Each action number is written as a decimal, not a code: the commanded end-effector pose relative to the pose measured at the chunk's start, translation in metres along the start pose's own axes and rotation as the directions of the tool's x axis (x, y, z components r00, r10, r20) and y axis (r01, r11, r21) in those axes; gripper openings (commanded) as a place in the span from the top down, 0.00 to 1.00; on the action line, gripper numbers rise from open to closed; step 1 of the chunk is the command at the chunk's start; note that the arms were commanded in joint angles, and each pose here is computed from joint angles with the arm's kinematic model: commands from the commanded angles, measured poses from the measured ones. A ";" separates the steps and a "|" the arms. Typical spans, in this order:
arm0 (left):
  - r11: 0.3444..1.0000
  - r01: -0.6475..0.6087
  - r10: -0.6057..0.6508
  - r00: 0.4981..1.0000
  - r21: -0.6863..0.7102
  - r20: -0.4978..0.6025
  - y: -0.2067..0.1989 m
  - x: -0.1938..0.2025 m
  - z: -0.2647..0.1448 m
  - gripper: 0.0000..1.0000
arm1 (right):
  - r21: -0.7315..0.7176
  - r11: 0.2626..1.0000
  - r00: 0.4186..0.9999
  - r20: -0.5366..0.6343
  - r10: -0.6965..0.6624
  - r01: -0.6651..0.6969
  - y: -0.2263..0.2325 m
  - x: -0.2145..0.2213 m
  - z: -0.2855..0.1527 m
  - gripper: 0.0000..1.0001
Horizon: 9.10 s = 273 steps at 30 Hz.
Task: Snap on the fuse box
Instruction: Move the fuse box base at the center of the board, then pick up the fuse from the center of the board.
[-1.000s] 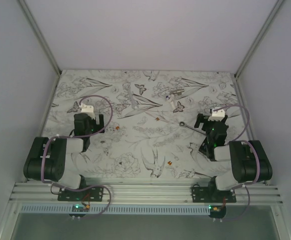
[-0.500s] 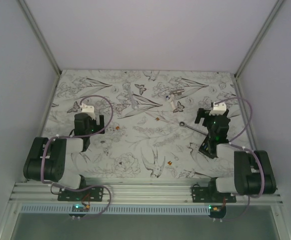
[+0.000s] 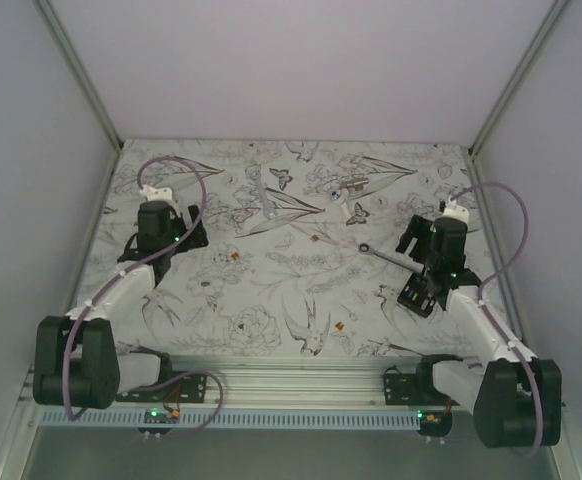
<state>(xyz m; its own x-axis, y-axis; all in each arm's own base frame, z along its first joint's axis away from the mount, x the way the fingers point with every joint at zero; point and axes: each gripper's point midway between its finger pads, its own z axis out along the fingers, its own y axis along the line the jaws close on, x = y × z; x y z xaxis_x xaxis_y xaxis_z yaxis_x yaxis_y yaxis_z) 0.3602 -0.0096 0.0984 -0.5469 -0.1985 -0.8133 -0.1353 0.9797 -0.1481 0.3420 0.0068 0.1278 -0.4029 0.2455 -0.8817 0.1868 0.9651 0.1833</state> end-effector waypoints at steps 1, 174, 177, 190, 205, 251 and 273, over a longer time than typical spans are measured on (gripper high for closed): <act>0.984 0.154 -0.141 0.982 0.093 -0.127 -0.028 0.020 -0.017 0.00 | 0.090 0.995 0.956 -0.287 0.068 -0.044 -0.010 0.056 -0.030 0.20; 0.999 -0.008 -0.008 0.929 -0.040 -0.371 -0.060 0.109 -0.068 0.00 | -0.343 0.852 0.566 -0.640 -0.520 0.396 0.149 0.228 -0.125 0.55; 0.999 -0.010 -0.005 0.929 -0.041 -0.371 -0.060 0.109 -0.068 0.00 | -0.381 0.843 0.533 -0.655 -0.536 0.380 0.151 0.234 -0.131 0.55; 0.999 -0.011 -0.004 0.929 -0.038 -0.371 -0.060 0.109 -0.068 0.00 | -0.348 0.836 0.532 -0.652 -0.541 0.423 0.139 0.232 -0.128 0.56; 0.999 -0.007 -0.005 0.927 -0.032 -0.375 -0.062 0.110 -0.068 0.00 | -0.249 0.881 0.549 -0.705 -0.449 0.402 0.126 0.240 -0.131 0.64; 0.997 0.055 -0.028 0.918 0.055 -0.396 -0.083 0.105 -0.074 0.00 | -0.274 0.866 0.558 -0.674 -0.484 0.419 0.122 0.241 -0.130 0.77; 0.876 0.274 -0.043 0.865 0.398 -0.500 -0.170 0.087 -0.078 0.08 | -0.506 0.745 0.689 -0.346 -0.637 0.435 0.201 0.171 -0.116 0.75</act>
<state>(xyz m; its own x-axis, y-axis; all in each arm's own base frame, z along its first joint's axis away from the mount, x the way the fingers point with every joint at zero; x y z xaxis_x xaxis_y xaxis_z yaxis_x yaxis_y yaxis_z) 0.2699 -0.1775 0.0871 -0.8632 -0.2321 -0.4484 0.0206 0.8711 -0.4906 0.1869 0.2276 0.0366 -0.7972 -0.3877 -0.4627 -0.4141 0.9090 -0.0482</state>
